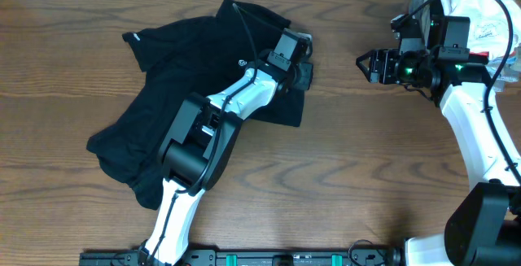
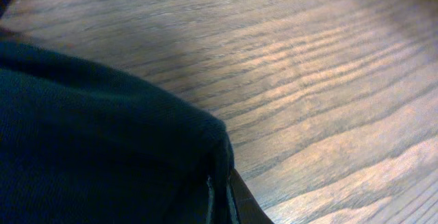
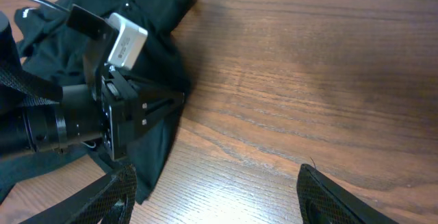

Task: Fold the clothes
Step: 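Drag the shirt with the left gripper toward the table center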

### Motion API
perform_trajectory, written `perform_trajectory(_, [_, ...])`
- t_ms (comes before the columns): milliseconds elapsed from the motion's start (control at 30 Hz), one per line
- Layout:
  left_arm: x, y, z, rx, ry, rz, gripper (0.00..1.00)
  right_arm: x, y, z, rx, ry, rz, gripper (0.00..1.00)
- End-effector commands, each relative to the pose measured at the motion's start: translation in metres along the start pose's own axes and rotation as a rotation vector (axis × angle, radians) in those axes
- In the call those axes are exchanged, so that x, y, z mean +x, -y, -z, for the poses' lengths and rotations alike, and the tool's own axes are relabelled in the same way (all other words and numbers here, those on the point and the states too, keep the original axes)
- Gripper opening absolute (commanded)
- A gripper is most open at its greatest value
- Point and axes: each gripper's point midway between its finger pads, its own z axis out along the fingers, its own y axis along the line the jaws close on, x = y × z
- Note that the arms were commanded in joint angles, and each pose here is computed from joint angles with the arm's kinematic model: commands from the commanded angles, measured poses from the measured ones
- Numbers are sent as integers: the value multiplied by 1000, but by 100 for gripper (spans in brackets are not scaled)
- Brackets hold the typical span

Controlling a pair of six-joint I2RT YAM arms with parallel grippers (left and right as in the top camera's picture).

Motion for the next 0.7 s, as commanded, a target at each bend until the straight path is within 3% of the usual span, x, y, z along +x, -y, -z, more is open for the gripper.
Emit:
perform_trajectory(0, [-17,9,2,49,28,102,6,1,12,2,16,4,-22,73])
perform_trajectory(267, [-44,51,8,192,123,154,6,-13,47,24,67,81,-111,73])
perform_trajectory(667, [-70,111,20,336,270,115,6,-25,70,48,54,156,-169,71])
